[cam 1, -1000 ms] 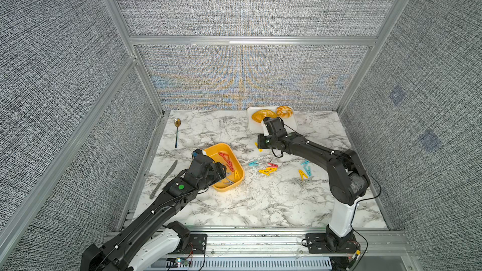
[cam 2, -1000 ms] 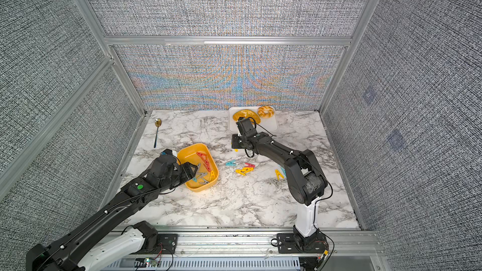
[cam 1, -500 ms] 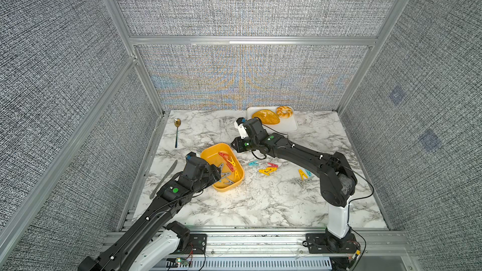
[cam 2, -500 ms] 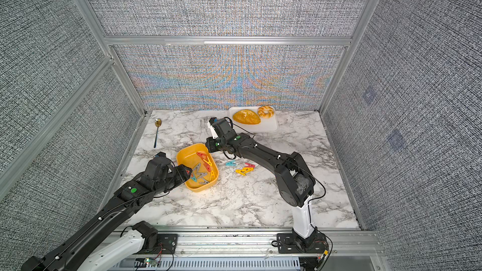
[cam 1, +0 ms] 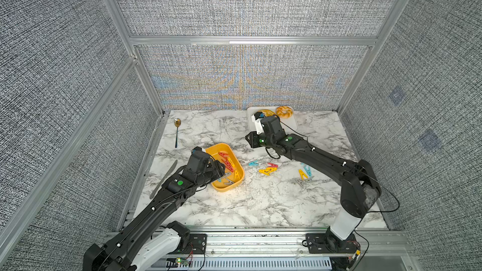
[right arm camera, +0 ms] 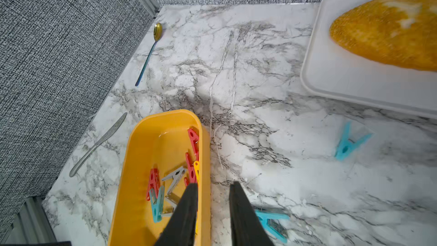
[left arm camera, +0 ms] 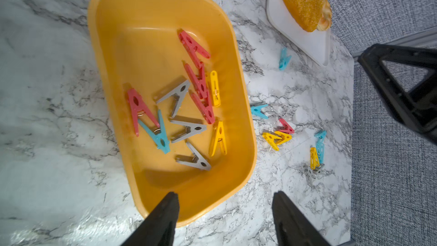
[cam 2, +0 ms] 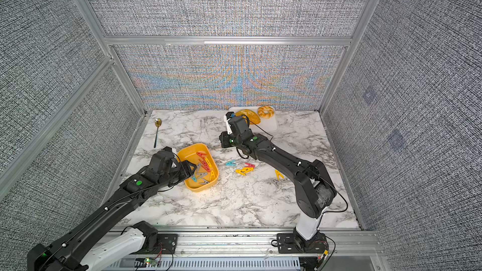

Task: Put the clothespins into the storage box
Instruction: Place the clothespin in the storage box, then pick up the clothespin from the center of the board, then place the clothespin in the storage box, then pick up the clothespin from the center of the board.

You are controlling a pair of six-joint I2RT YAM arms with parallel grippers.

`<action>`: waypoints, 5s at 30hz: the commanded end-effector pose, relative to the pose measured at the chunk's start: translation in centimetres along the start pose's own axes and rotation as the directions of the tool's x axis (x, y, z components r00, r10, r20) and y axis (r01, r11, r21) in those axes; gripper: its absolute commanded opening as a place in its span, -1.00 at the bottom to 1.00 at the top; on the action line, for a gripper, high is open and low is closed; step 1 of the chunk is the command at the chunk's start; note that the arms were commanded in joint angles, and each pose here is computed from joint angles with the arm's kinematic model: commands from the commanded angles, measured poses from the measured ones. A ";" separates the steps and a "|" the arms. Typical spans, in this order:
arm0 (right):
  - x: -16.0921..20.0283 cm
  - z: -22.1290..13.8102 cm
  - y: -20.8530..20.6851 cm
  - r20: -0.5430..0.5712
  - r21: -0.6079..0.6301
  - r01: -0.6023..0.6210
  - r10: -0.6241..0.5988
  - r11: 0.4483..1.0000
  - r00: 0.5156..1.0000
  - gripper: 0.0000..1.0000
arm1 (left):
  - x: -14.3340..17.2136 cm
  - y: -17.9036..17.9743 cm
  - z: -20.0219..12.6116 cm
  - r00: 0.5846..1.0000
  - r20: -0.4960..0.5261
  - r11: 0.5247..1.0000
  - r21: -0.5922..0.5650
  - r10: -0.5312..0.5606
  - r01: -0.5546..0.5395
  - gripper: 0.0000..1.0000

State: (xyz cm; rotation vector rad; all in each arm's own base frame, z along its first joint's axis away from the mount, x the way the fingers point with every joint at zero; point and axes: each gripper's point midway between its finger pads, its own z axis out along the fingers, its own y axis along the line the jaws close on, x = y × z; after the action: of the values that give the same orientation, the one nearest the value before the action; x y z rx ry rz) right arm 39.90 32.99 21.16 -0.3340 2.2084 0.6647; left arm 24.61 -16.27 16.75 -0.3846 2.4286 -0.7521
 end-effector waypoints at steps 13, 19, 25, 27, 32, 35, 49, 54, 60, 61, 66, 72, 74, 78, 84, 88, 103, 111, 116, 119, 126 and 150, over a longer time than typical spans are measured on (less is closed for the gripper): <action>-3.4 0.6 -10.2 0.008 0.181 -0.059 0.059 0.982 0.998 -0.41 | -1.5 -1.4 -1.2 0.996 0.061 0.997 0.041 0.070 -0.073 0.46; -3.0 2.3 -13.2 -0.011 0.226 -0.080 0.085 0.971 0.996 -0.32 | -0.7 -0.7 -1.2 0.997 0.051 0.997 0.045 0.054 -0.056 0.52; -1.7 4.5 -15.2 -0.046 0.268 -0.096 0.112 0.959 0.993 -0.31 | 0.5 0.3 -0.3 0.999 0.004 0.999 0.030 0.036 -0.037 0.54; -1.0 5.3 -15.8 -0.059 0.288 -0.109 0.131 0.951 0.990 -0.31 | 0.8 0.4 0.0 0.999 -0.006 0.999 0.029 0.035 -0.035 0.54; 0.2 6.9 -17.1 -0.078 0.340 -0.155 0.192 0.927 0.978 -0.36 | 1.0 0.6 -0.1 1.000 -0.006 0.999 0.030 0.030 -0.030 0.54; 0.9 8.0 -17.6 -0.103 0.357 -0.174 0.223 0.918 0.969 -0.40 | 1.2 1.0 -0.1 1.000 -0.001 0.999 0.027 0.023 -0.023 0.55; 3.8 9.3 -19.8 -0.144 0.465 -0.140 0.231 0.874 0.962 -0.29 | 1.8 1.5 0.0 1.000 -0.014 1.000 0.026 0.005 -0.005 0.55; 4.3 9.7 -20.2 -0.150 0.470 -0.140 0.235 0.872 0.960 -0.26 | 1.8 1.5 0.2 1.000 -0.017 1.000 0.030 0.002 -0.001 0.55; 4.5 10.6 -20.9 -0.156 0.481 -0.139 0.241 0.865 0.958 -0.26 | 2.0 1.5 0.4 1.000 -0.028 1.000 0.028 0.006 -0.005 0.55; 4.5 10.7 -21.0 -0.156 0.485 -0.140 0.243 0.863 0.957 -0.26 | 2.0 1.4 0.4 1.000 -0.028 1.000 0.029 0.007 -0.006 0.55; 4.9 11.3 -21.5 -0.166 0.492 -0.136 0.246 0.860 0.955 -0.29 | 2.0 1.7 0.4 1.000 -0.026 1.000 0.023 0.007 -0.006 0.55; 5.2 11.6 -21.6 -0.167 0.488 -0.141 0.251 0.861 0.954 -0.33 | 2.2 1.9 0.5 1.000 -0.025 1.000 0.020 0.001 0.000 0.55; 5.3 11.6 -21.5 -0.165 0.487 -0.143 0.251 0.862 0.954 -0.37 | 2.3 2.0 0.5 1.000 -0.026 1.000 0.020 0.000 0.000 0.55; 5.7 11.8 -21.5 -0.169 0.477 -0.149 0.257 0.866 0.952 -0.47 | 2.3 2.1 0.4 1.000 -0.025 1.000 0.020 -0.003 0.003 0.55; 6.2 11.8 -21.2 -0.171 0.465 -0.157 0.263 0.871 0.950 -0.58 | 2.3 2.0 0.3 1.000 -0.023 1.000 0.024 -0.006 0.007 0.55; 6.1 11.4 -20.8 -0.162 0.453 -0.165 0.263 0.876 0.951 -0.70 | 2.3 2.0 0.3 1.000 -0.024 1.000 0.026 -0.008 0.008 0.55; 3.9 7.0 -10.5 -0.148 0.176 -0.103 0.130 0.979 0.980 -0.99 | -0.1 0.6 -0.8 0.998 0.037 0.999 0.006 0.045 -0.045 0.59; 3.7 5.9 -0.2 -0.168 -0.057 -0.038 0.028 0.998 0.985 -0.90 | -2.8 0.5 -0.1 0.999 0.036 1.000 -0.014 0.015 -0.014 0.60; 4.5 6.7 5.8 -0.202 -0.189 -0.016 -0.023 0.982 0.979 -0.70 | -4.0 1.9 -0.1 0.998 0.046 0.998 -0.036 -0.041 0.043 0.59; 4.7 7.1 8.5 -0.218 -0.265 -0.014 -0.046 0.964 0.975 -0.49 | -4.1 2.6 -0.5 0.997 0.053 0.997 -0.045 -0.059 0.062 0.59; 3.6 6.6 9.1 -0.186 -0.281 -0.002 -0.052 0.960 0.981 -0.33 | -2.8 3.7 -1.1 0.996 0.047 0.996 -0.042 -0.079 0.081 0.59; 11.4 1.4 -11.5 -0.372 0.260 0.261 -0.153 0.930 0.915 -0.48 | 3.1 -1.3 3.2 0.988 -0.151 0.994 0.112 0.012 0.005 0.48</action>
State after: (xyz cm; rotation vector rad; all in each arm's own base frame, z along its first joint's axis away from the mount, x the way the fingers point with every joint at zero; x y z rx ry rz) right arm 38.29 26.03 8.99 -0.5036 2.4999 0.3033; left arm 23.42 -19.48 13.56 -0.2745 2.5549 -0.9244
